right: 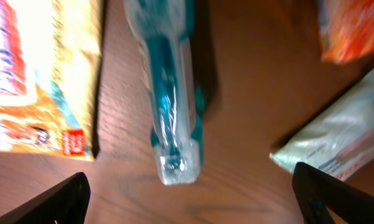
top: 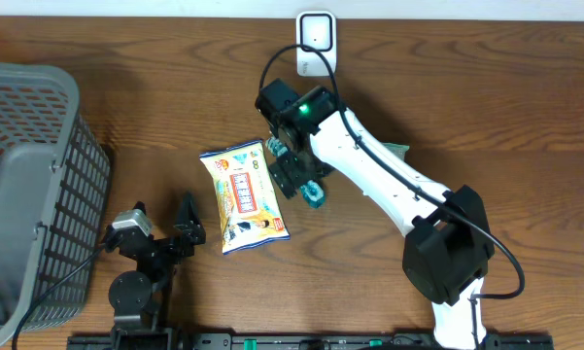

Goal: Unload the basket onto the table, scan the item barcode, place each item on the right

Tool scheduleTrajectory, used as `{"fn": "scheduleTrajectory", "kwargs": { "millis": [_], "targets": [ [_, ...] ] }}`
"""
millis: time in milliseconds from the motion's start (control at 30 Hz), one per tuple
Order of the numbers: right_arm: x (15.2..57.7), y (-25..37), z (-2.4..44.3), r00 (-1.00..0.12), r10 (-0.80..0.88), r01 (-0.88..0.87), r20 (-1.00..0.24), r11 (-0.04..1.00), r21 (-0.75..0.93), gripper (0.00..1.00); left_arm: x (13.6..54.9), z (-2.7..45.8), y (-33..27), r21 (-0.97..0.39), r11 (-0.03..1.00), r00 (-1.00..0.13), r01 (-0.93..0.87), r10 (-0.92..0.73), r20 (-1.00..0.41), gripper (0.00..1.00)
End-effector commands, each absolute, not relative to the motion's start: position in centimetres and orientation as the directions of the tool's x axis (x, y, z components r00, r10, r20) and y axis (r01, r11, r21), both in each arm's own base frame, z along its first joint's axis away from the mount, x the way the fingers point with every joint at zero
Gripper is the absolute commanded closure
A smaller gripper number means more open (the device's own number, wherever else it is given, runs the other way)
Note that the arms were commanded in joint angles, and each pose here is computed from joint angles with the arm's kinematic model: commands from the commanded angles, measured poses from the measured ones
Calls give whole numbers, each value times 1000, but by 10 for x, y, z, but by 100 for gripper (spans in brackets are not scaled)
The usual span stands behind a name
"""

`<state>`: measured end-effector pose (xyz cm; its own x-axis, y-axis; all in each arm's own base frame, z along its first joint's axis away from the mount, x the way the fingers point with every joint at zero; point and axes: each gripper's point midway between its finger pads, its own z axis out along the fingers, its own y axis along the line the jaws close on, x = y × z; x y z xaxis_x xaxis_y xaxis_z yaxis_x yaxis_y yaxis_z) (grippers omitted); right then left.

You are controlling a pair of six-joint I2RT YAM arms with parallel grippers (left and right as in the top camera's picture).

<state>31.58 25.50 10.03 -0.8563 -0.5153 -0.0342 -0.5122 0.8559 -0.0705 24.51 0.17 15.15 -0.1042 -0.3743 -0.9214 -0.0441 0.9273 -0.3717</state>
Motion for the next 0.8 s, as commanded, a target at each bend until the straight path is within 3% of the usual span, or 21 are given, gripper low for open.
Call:
{"fn": "scheduleTrajectory", "kwargs": {
  "millis": [0,133,300,400,567,767],
  "targets": [
    [308,250,104,-876,-483,-480,-21,874,-77,1,244,137,1,-370,928,-145,-54,-373,-916,3],
    [294,245,149,-874,-478,-474,-91,879,-57,1,244,137,1,-370,928,-145,-54,-373,-916,3],
    [269,217,229,-834,-476,-483,-278,874,-48,1,244,137,1,-370,928,-145,-54,-373,-916,3],
    [254,194,246,-808,-452,-466,-378,883,-61,1,244,137,1,-370,928,-145,-54,-373,-916,3],
    [252,204,190,-747,-394,-483,-536,875,29,1,244,137,1,-370,928,-145,-54,-373,-916,3],
    [254,235,129,-771,-423,-535,-475,835,125,1,244,137,1,-370,928,-145,-54,-373,-916,3]
  ]
}}
